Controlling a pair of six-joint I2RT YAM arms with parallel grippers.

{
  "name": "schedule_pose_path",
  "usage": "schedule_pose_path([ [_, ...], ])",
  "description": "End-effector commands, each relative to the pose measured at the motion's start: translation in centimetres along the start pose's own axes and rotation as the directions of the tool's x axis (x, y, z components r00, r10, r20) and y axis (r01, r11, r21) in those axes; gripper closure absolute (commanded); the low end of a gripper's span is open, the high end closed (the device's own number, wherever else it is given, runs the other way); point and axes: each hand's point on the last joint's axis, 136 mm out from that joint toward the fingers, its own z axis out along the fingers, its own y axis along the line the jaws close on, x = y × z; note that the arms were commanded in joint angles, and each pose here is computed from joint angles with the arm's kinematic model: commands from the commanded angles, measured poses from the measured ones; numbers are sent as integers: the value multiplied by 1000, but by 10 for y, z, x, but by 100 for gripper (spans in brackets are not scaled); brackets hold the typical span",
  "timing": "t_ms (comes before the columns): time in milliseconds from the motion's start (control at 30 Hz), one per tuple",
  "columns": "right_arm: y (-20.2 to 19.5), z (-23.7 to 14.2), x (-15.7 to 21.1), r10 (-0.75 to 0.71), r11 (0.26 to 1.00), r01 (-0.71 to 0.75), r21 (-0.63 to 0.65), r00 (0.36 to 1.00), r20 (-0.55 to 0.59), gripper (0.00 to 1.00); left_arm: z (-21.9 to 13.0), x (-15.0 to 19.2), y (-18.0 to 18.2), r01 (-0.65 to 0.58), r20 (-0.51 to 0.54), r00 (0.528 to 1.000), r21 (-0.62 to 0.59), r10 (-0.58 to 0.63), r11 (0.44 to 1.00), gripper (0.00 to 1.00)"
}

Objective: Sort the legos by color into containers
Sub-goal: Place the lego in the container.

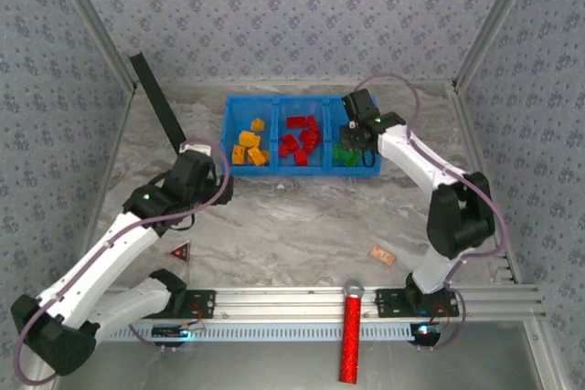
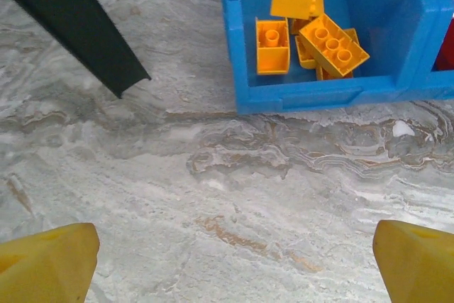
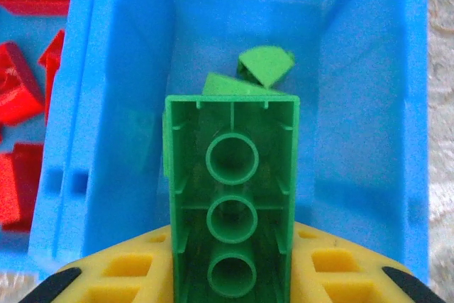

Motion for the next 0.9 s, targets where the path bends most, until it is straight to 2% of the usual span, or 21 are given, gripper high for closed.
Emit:
schedule_pose_path([
  [0, -5, 22, -16, -23, 999, 23, 35, 1000, -15, 66, -9, 9, 16, 12, -6, 1000, -51, -12, 999, 1],
  [233, -9, 70, -28, 6, 996, 1, 89, 996, -83, 66, -14, 23, 21, 32, -24, 999, -44, -33, 998, 1],
  [433, -12, 93, -21, 20, 992, 0, 128, 988, -154, 59, -15, 21, 16, 15, -27, 1000, -19, -15, 1000, 1],
  [600, -17, 90, -26, 30, 990, -8, 142, 988, -153, 51, -15, 19, 14, -1, -24, 1000, -11, 0, 1000, 1],
  [767, -14, 70, -39, 22, 993, -8, 120, 994, -111, 49, -13, 15, 16, -2, -17, 1000, -32, 2, 999, 1],
  [867, -12, 48, -50, 7, 996, -1, 92, 998, -66, 40, -11, 11, 20, 11, 4, 1000, -64, -11, 998, 1],
])
